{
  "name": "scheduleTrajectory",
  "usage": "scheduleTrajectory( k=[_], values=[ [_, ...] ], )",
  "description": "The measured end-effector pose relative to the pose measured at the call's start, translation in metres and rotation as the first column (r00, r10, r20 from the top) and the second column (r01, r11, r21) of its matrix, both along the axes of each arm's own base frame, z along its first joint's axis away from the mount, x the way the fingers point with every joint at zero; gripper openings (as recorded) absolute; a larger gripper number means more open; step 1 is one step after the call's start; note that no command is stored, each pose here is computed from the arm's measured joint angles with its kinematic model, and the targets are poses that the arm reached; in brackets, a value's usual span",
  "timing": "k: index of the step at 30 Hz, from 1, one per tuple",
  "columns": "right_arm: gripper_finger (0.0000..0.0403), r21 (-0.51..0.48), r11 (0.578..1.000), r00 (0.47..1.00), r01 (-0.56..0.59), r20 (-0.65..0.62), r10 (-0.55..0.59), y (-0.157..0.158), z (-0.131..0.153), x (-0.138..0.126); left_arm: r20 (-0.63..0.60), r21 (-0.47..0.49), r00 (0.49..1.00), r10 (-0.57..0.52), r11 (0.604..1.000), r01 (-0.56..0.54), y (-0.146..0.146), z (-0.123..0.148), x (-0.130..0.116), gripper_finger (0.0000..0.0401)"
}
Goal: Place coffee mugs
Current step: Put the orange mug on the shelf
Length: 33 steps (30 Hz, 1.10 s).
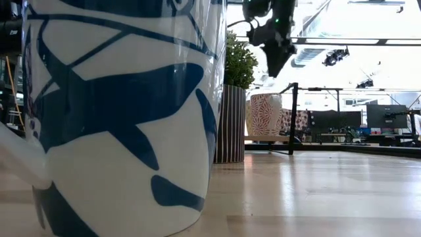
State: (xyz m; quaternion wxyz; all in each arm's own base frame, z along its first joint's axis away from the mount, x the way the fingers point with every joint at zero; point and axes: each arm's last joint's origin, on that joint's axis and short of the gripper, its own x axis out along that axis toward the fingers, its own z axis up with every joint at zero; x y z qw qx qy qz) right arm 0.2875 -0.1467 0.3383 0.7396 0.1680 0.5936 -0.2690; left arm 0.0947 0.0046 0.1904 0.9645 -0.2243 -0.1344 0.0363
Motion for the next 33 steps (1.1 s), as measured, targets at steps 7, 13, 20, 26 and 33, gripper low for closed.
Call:
scheduleTrajectory(
  k=[7,13,20,26,33],
  values=[
    [0.0119,0.216,0.973,0.990,-0.079,-0.100,0.102,0.039,-0.002,-0.006,0.001,-0.001,1.000,-0.001,1.000,0.001,0.000,0.000,0.000,0.0076],
    [0.0119,0.246,0.945,0.961,-0.215,-0.119,0.250,0.075,-0.009,-0.021,0.104,-0.069,0.994,-0.017,0.997,0.024,0.000,0.010,-0.003,0.0076],
    [0.0119,0.221,0.964,0.975,-0.151,-0.126,0.182,0.098,-0.024,-0.054,0.278,0.177,0.953,0.120,0.969,-0.174,0.001,0.080,-0.027,0.0076],
    [0.0119,0.230,0.973,0.991,0.023,-0.134,0.008,0.102,-0.045,-0.072,-0.069,0.274,0.975,0.213,0.943,-0.187,0.003,0.134,-0.036,0.0076],
    [0.0119,0.234,0.964,0.981,0.126,-0.172,-0.086,0.103,-0.059,-0.077,-0.658,0.209,0.717,0.231,0.970,-0.121,0.006,0.148,-0.017,0.0076]
  ],
)
